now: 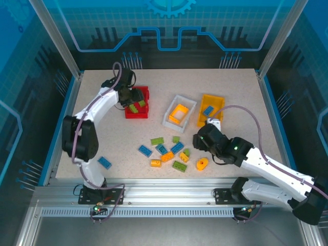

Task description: Sort the legos into containers by color

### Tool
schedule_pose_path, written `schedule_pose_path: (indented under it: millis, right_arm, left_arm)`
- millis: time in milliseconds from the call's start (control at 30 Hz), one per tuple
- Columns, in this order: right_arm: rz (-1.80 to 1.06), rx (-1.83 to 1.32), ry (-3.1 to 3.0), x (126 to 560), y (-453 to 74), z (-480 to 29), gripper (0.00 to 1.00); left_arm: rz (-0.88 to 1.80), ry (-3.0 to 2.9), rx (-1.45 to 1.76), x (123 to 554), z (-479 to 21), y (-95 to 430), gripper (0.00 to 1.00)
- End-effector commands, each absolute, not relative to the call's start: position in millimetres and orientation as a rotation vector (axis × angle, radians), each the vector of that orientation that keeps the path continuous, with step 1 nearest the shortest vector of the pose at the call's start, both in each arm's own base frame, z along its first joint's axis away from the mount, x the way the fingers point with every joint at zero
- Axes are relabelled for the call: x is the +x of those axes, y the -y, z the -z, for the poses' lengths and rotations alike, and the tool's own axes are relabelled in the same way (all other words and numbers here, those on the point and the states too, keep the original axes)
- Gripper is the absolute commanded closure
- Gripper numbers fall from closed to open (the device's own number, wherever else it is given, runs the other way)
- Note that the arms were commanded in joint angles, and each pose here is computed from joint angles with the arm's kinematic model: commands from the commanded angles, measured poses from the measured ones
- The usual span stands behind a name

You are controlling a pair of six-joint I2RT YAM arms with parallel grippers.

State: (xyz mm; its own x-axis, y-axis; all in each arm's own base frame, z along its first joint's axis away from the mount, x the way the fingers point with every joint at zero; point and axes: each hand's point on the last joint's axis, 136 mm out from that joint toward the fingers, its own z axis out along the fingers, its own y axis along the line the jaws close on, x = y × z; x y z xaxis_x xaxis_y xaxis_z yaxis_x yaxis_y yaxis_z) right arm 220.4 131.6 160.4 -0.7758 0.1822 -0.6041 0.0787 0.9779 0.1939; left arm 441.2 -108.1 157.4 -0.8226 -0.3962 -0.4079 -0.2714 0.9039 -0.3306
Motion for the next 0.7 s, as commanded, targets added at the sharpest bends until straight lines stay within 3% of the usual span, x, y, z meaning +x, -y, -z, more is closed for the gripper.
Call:
schedule_pose_path:
  millis: [0, 133, 333, 667]
  right_arm:
    - [-0.052, 0.521, -2.595, 198, -80, -126, 0.36]
    - [-0.085, 0.631, -2.647, 207, -63, -107, 0.33]
    - [0.012, 0.611, -2.776, 215, -45, -88, 0.27]
    - [0.028, 0.521, -2.914, 228, -33, -55, 0.24]
  left_arm:
    - [0.543, -2.507, -0.353, 407, -199, 153, 0.35]
    - [0.687, -2.450, -0.104, 344, -214, 219, 0.27]
    - [0.857, -2.455, 0.000, 262, -196, 272, 0.27]
    - [0.870, -2.499, 0.048, 227, -183, 283, 0.27]
